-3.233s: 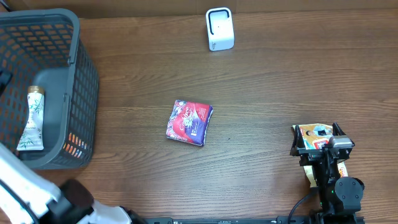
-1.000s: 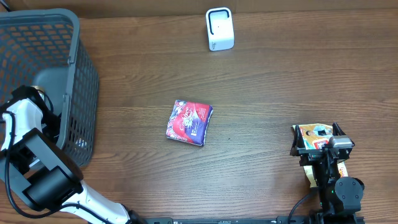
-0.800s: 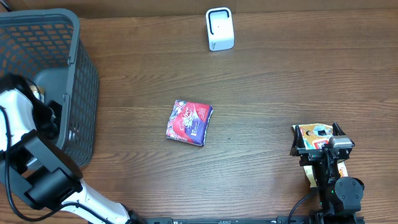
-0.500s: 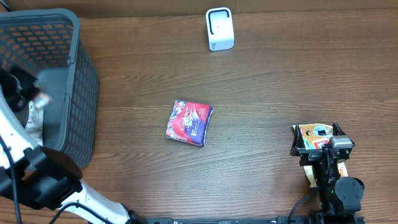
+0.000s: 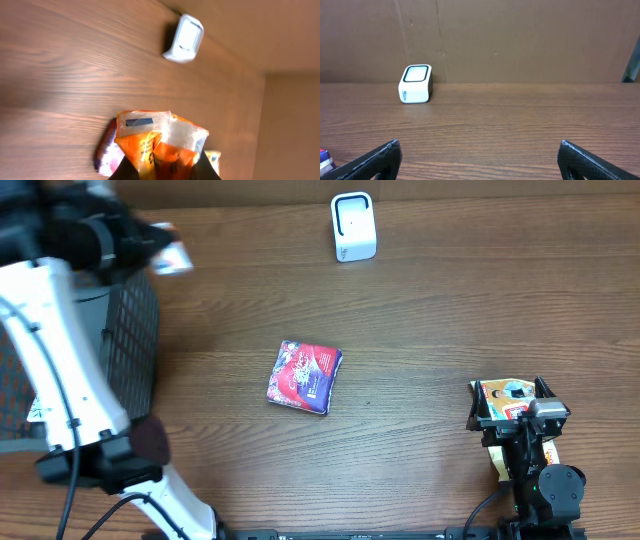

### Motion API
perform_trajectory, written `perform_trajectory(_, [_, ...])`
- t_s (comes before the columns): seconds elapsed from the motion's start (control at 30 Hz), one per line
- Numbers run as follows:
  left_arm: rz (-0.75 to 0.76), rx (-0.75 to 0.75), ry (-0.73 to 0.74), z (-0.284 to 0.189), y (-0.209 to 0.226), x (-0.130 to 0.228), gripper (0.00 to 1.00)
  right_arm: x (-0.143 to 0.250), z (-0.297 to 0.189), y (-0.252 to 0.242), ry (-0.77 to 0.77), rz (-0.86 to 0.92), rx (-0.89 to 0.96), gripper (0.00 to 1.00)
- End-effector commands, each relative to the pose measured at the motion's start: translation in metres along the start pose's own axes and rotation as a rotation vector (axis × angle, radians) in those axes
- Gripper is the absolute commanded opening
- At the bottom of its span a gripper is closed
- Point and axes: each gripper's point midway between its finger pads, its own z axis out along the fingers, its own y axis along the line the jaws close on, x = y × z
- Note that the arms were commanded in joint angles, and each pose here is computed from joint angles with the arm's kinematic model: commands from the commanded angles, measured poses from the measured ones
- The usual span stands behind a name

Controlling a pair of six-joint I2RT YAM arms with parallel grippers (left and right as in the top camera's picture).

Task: Scan the item barcode
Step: 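Carry the orange box toward the scanner and release it on the table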

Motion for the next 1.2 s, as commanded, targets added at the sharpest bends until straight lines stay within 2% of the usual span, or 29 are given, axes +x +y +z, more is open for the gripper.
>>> perform_trajectory(0.0, [0.157, -0.033, 0.030, 0.018, -0.037, 0.022, 0.04, 0.001, 0.000, 0.001, -0.006, -0.005, -0.004, 1.00])
perform_trajectory(0.2, [0.266, -0.207, 0.139, 0.075, -0.063, 0.075, 0.04, 0.001, 0.000, 0.001, -0.006, -0.004, -0.004, 1.00])
perform_trajectory(0.27, [0.292, -0.267, 0.205, 0.105, -0.067, 0.103, 0.04, 0.001, 0.000, 0.001, -0.006, -0.005, -0.004, 1.00])
perform_trajectory(0.6, [0.379, -0.342, 0.484, 0.238, -0.051, 0.220, 0.04, 0.001, 0.000, 0.001, -0.006, -0.004, -0.004, 1.00])
perform_trajectory(0.8, [0.402, -0.386, 0.583, 0.274, -0.037, 0.255, 0.06, 0.001, 0.000, 0.001, -0.006, -0.005, -0.004, 1.00])
perform_trajectory(0.83, [0.404, -0.388, 0.587, 0.276, -0.036, 0.256, 0.11, 0.001, 0.000, 0.001, -0.006, -0.004, -0.004, 1.00])
perform_trajectory(0.87, [0.404, -0.392, 0.590, 0.277, -0.034, 0.257, 0.20, 0.001, 0.000, 0.001, -0.006, -0.005, -0.004, 1.00])
perform_trajectory(1.0, [0.438, -0.381, 0.597, 0.277, -0.034, 0.255, 0.63, 0.001, 0.000, 0.001, -0.006, -0.004, -0.004, 1.00])
perform_trajectory(1.03, [0.448, -0.376, 0.598, 0.276, -0.034, 0.254, 0.69, 0.001, 0.000, 0.001, -0.006, -0.005, -0.004, 1.00])
perform_trajectory(1.17, [0.444, -0.371, 0.583, 0.263, -0.041, 0.237, 0.73, 0.001, 0.000, 0.001, -0.006, -0.005, -0.004, 1.00])
